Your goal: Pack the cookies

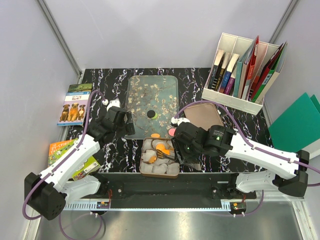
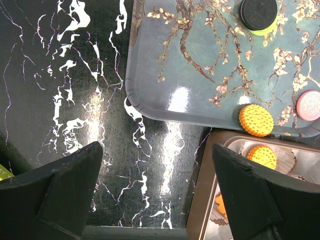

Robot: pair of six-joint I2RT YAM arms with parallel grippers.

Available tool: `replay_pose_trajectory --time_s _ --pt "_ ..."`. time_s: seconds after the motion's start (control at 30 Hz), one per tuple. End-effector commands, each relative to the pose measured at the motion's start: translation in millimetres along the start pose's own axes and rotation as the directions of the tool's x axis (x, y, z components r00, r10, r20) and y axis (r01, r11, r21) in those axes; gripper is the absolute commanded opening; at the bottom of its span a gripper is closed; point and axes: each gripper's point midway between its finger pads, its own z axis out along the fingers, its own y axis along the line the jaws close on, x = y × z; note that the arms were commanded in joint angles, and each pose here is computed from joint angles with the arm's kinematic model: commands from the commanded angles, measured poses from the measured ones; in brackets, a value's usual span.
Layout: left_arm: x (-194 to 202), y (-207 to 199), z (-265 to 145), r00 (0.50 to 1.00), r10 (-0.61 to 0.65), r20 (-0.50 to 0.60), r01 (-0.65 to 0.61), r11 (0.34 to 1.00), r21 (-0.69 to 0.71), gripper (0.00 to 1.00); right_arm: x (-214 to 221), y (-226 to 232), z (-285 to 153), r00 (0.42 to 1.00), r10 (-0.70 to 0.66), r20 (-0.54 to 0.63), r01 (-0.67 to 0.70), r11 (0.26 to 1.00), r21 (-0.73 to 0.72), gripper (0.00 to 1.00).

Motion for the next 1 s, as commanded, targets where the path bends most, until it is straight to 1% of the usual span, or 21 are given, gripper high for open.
replay_pose_trajectory --time_s 0.0,0.27,0.67,0.87,0.97 --pt "-7.5 -2.5 -1.7 0.999 -0.01 0.037 0.01 1.0 0.01 0.94 -9.4 8.1 -1.4 0.999 0.008 0.043 -0.007 1.0 -0.021 0.46" --pt "-7.8 -2.7 -1.7 0.999 -0.009 0.037 0.009 1.0 0.01 0.94 -9.5 10.9 -1.4 0.999 0.003 0.043 -0.002 1.0 -0.027 0.58" --pt "-7.7 -2.5 -2.0 0.999 -0.009 0.038 0.009 1.0 0.01 0.94 -11.1 16.2 -2.1 0.999 -0.002 0.04 0.003 0.999 -0.036 0.59" --pt "-7.9 -2.1 -1.9 0.999 -0.011 0.038 0.01 1.0 0.009 0.94 -9.0 17.8 -1.5 0.999 -0.009 0.033 0.01 0.999 -0.036 0.62" --pt "-7.2 -2.5 -2.1 0.999 -0.009 0.036 0.009 1.0 0.011 0.94 -11.6 16.6 -4.4 0.999 -0.003 0.048 0.004 0.999 -0.032 0.62"
